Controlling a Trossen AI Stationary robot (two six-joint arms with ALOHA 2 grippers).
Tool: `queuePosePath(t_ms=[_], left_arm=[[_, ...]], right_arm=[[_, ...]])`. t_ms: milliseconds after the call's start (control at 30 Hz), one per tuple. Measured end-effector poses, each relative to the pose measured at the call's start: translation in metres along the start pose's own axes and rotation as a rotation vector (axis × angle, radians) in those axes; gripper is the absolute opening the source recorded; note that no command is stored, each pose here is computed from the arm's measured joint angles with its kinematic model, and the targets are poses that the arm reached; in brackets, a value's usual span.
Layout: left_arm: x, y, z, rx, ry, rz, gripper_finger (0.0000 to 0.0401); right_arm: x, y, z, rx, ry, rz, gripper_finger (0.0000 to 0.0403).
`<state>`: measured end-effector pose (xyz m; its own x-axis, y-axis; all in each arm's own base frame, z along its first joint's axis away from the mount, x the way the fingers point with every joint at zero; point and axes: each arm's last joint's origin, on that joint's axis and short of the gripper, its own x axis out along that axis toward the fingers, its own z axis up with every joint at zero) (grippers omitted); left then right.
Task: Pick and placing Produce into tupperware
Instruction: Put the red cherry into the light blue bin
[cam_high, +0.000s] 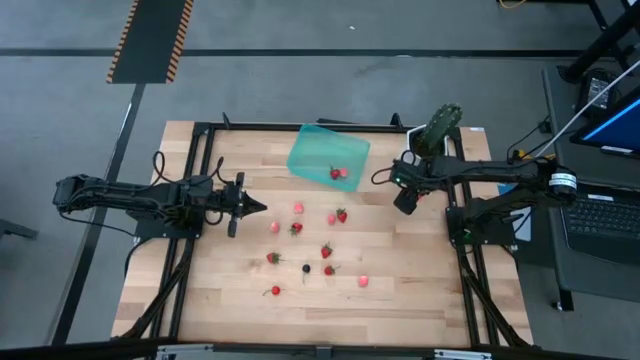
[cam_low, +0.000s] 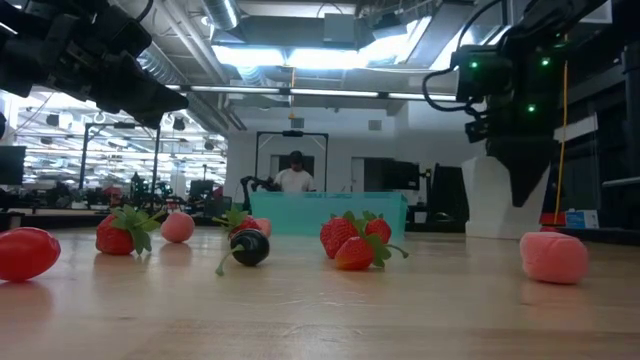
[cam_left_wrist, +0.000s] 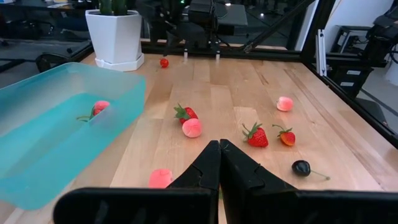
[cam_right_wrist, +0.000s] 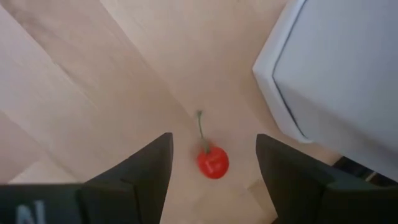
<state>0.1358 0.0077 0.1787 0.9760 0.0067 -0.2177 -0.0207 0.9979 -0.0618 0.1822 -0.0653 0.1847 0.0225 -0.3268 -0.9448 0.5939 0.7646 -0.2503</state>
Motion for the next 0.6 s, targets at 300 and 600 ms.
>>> queuePosePath(t_ms=[300,600], left_arm=[[0.000,0.000,0.000,0.004,0.000,0.001,0.0000],[0.000,0.000,0.000,0.006,-0.005,0.000,0.0000]], right_arm=[[-0.008,-0.001,-0.034,0.100,0.283,-0.128,0.0232],[-0.010,0.021,-0.037,0.051,0.138,-0.062,0.0232]])
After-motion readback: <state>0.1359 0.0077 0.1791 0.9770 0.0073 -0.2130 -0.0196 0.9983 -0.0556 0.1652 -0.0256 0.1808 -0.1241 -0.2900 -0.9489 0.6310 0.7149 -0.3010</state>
